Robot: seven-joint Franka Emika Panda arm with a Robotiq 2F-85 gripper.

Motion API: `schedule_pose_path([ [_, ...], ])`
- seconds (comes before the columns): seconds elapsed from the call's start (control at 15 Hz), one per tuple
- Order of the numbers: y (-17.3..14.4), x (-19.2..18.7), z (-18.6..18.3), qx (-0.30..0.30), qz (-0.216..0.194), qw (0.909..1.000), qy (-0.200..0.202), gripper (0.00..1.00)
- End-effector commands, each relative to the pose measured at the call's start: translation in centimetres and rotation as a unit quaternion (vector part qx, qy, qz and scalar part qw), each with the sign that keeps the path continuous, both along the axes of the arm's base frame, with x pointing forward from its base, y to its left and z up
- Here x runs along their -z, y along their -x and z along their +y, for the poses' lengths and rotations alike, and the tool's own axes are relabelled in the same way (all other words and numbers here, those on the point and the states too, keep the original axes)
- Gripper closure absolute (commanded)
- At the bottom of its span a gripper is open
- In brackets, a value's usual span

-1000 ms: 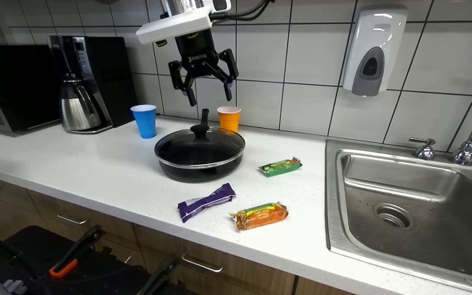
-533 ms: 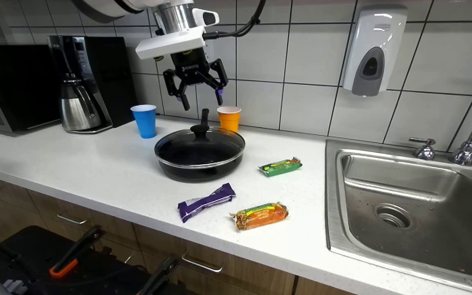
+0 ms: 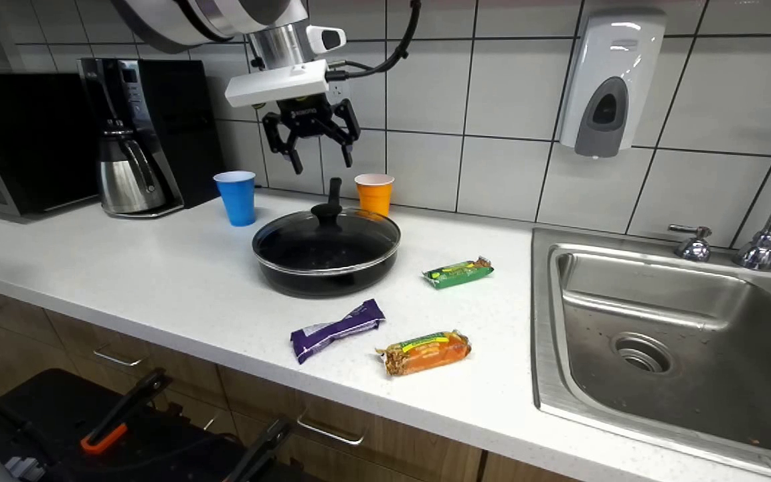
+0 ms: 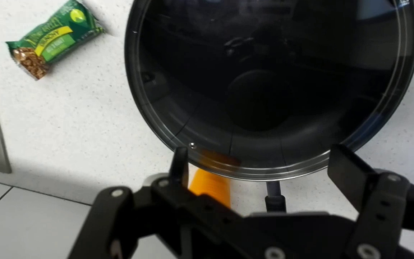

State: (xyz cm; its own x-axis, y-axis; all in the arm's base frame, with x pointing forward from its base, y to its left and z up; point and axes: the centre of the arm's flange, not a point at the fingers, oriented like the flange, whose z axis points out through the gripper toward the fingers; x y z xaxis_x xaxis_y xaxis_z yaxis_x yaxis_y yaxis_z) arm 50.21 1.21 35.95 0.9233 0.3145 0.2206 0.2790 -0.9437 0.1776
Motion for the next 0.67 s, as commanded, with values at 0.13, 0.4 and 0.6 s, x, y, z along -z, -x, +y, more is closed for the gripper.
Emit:
schedule_pose_path([
  [0.13, -2.3, 2.8, 0.2, 0.03, 0.006, 0.9975, -0.064, 0.0],
  [0.4, -1.4, 3.7, 0.3, 0.043, 0.018, 0.9969, -0.064, 0.0],
  [0.6, -1.4, 3.8, 0.3, 0.043, 0.019, 0.9969, -0.064, 0.0],
])
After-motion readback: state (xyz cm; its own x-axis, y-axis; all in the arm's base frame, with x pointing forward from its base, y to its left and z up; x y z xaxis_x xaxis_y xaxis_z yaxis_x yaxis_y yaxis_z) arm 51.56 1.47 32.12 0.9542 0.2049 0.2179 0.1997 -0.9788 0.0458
